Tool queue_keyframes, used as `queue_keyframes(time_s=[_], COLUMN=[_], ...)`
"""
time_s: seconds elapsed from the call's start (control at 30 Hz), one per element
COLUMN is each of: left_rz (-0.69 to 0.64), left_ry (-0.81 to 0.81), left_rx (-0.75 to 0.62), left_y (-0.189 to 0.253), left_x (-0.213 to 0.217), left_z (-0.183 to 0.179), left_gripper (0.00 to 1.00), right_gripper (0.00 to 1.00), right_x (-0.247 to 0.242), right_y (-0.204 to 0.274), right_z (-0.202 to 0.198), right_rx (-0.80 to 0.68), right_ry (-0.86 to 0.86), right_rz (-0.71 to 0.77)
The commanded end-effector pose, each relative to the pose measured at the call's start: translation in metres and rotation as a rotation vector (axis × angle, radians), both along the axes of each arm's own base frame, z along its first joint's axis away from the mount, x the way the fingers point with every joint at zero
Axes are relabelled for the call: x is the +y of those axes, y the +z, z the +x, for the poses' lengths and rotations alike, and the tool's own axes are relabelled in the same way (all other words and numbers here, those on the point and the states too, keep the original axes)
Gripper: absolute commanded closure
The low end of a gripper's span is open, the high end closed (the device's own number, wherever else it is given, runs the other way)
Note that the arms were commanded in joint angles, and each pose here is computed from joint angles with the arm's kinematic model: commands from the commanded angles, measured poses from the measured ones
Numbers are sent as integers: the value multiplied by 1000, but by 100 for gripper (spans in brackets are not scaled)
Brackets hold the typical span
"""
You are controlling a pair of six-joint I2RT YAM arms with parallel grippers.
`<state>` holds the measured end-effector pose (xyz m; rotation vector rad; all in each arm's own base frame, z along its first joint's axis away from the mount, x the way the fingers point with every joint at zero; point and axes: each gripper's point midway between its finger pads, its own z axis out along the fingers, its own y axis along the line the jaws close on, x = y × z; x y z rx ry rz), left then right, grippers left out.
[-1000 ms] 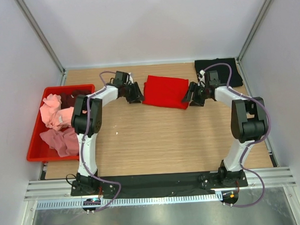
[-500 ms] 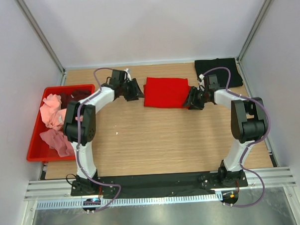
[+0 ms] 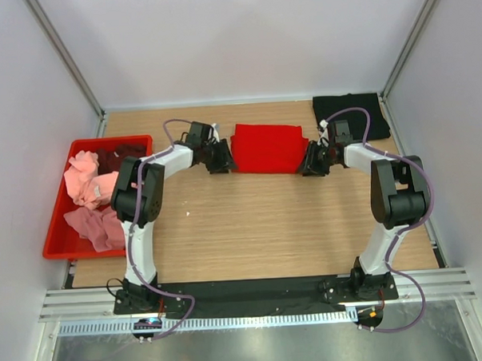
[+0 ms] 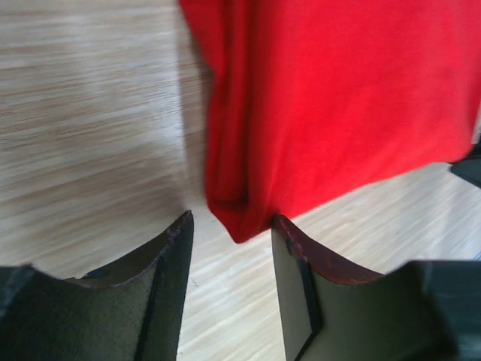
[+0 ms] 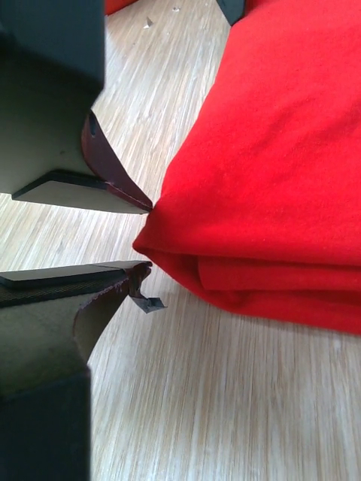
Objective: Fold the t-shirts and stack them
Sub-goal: Fold the tshirt
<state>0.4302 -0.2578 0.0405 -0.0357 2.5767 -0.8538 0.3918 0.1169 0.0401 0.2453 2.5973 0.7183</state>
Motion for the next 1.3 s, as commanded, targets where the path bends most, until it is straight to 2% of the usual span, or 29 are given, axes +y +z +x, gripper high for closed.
queue_keyframes(time_s=[0.0,0.03,0.07,0.1,0.17,0.2,0.37,0.53,0.77,0.8,0.9,0.93,1.0,1.07,1.17,1.2,1.27], left_rz=[-11,-9,-8,-6,2,10,51,141,128,131,130,131,157,165,58,8,-129], left_ry=[-27,-25,-25,-21,-13,-4,39,87,74,73,72,77,91,94,77,64,9], left_rx=[-20,-18,-15,-9,2,9,38,71,79,98,112,116,111,84,-8,-48,-83], left_y=[1,0,-2,-4,-8,-10,-16,-16,2,3,12,15,26,43,81,98,120], left_x=[-5,-4,-4,-4,-2,0,12,32,32,33,33,35,40,43,23,13,-14], left_z=[7,7,7,6,5,4,-9,-22,-31,-35,-40,-42,-43,-41,-22,-13,-2], left_gripper=[55,57,61,77,93,100,100,100,100,92,76,74,67,65,64,64,63], right_gripper=[62,64,75,84,99,99,99,99,99,99,82,67,60,53,51,53,67], right_x=[-4,-4,-5,-5,-9,-11,-19,-37,-38,-37,-31,-31,-25,-28,-28,-21,-14], right_y=[7,3,2,0,-7,-8,-13,-21,-18,-16,-7,0,13,23,47,61,68], right_z=[7,7,8,7,3,1,-14,-34,-46,-46,-50,-49,-49,-58,-54,-45,-23], right_rx=[-43,-35,-34,-31,-10,-9,17,44,34,35,28,10,2,42,36,5,-49], right_ry=[13,11,10,14,18,25,0,-46,-59,-56,-58,-64,-54,-67,-75,-51,-35], right_rz=[-28,-27,-30,-33,-61,-75,-108,-201,-200,-192,-152,-146,-116,-125,-124,-79,-16])
